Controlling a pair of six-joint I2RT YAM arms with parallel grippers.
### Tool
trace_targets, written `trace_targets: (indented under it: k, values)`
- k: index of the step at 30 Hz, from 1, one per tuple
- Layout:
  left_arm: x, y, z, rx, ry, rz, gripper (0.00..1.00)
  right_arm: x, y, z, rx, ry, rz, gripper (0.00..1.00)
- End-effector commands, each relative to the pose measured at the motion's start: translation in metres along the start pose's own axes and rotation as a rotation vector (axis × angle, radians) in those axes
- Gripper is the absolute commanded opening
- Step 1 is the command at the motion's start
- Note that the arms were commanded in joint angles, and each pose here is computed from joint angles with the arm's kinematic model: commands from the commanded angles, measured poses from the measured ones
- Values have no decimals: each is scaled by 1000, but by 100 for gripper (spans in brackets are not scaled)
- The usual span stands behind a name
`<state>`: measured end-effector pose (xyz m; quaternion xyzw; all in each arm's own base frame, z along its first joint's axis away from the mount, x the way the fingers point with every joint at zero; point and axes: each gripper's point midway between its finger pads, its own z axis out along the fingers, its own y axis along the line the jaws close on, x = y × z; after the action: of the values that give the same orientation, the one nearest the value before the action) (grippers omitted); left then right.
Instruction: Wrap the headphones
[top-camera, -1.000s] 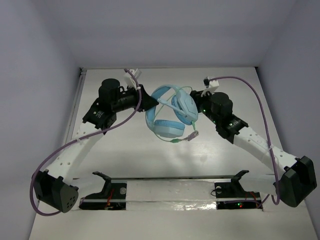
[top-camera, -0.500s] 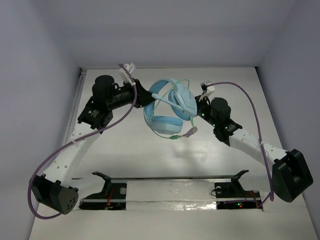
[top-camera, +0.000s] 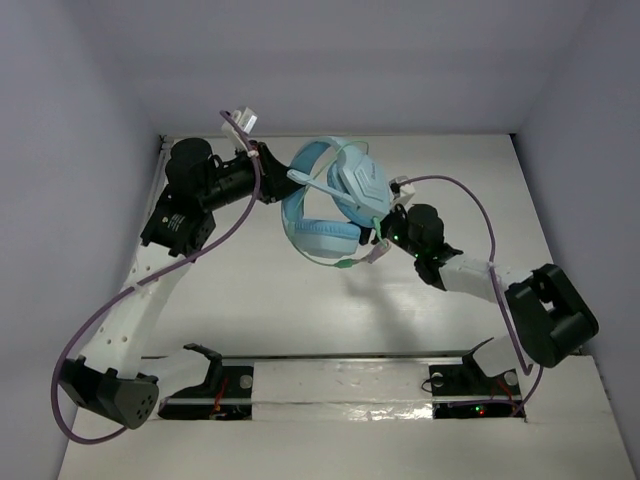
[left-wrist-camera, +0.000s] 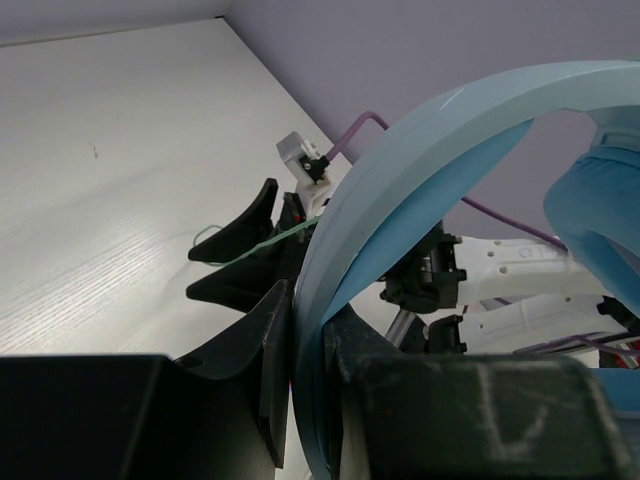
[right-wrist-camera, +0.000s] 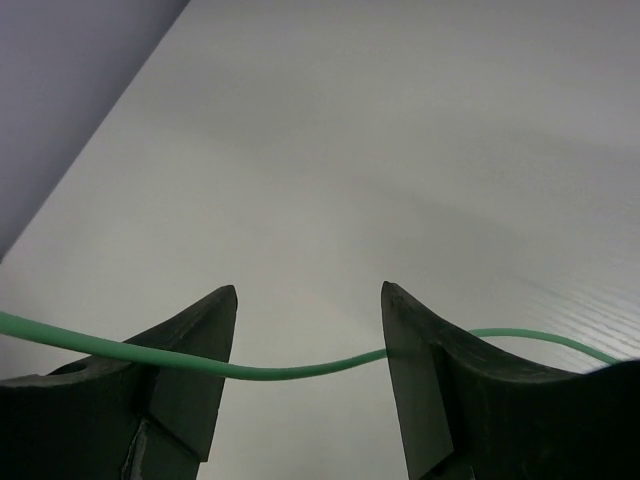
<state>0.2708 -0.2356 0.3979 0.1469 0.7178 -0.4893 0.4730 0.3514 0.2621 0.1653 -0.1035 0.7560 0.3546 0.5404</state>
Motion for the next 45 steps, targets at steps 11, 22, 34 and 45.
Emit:
trace_targets:
  k: [11, 22, 34, 45]
  values:
    - [-44, -43, -20, 113, -94, 6, 0, -23, -13, 34, 3, -63, -69, 62]
    - [-62, -57, -23, 165, -120, -16, 0, 4, -40, 52, 79, 11, -31, 70]
    - [-75, -45, -26, 112, -171, -16, 0, 27, -45, 56, 64, 66, 29, 33]
    - [-113, 38, -10, -187, -422, -141, 0, 65, 11, 25, 23, 214, 107, 0]
